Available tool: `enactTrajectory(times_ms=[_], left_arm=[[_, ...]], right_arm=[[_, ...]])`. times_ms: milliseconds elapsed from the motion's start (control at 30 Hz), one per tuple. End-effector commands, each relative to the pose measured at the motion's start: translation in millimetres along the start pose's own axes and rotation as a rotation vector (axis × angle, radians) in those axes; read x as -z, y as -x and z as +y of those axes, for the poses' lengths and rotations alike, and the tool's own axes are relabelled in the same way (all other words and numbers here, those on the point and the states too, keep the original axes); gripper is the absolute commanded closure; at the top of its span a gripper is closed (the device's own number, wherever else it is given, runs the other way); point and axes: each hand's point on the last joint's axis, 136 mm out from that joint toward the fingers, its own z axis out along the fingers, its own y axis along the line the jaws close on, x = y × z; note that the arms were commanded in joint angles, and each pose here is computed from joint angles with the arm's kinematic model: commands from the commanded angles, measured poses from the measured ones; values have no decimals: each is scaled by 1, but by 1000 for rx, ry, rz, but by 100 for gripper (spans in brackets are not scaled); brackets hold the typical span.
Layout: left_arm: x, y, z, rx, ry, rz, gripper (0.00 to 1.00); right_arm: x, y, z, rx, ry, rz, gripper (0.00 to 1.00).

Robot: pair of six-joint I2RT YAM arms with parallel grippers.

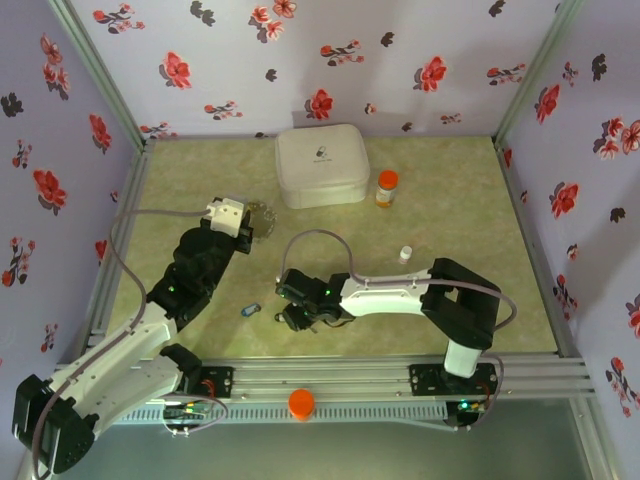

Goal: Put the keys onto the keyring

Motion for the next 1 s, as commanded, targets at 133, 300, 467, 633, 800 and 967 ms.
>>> enactTrajectory(times_ms=[133,300,467,633,800,967], left_arm=[[4,19,5,13,11,-57,100],[4,17,5,19,9,-53,100],[3,17,3,19,2,-51,100],[3,19,3,16,-2,-52,100],[3,18,2,12,-5,-50,100],[3,20,1,6,-11,-52,100]], right_arm=[[-1,8,0,-82,11,-19,64],[-5,10,2,-102,23,-14,67],[-7,10,-1,-110,16,-10,69],[-10,11,-3,-118,15,-4,71],[-13,11,-1,-117,25,6,75],[-13,12,0,-118,33,4,85]])
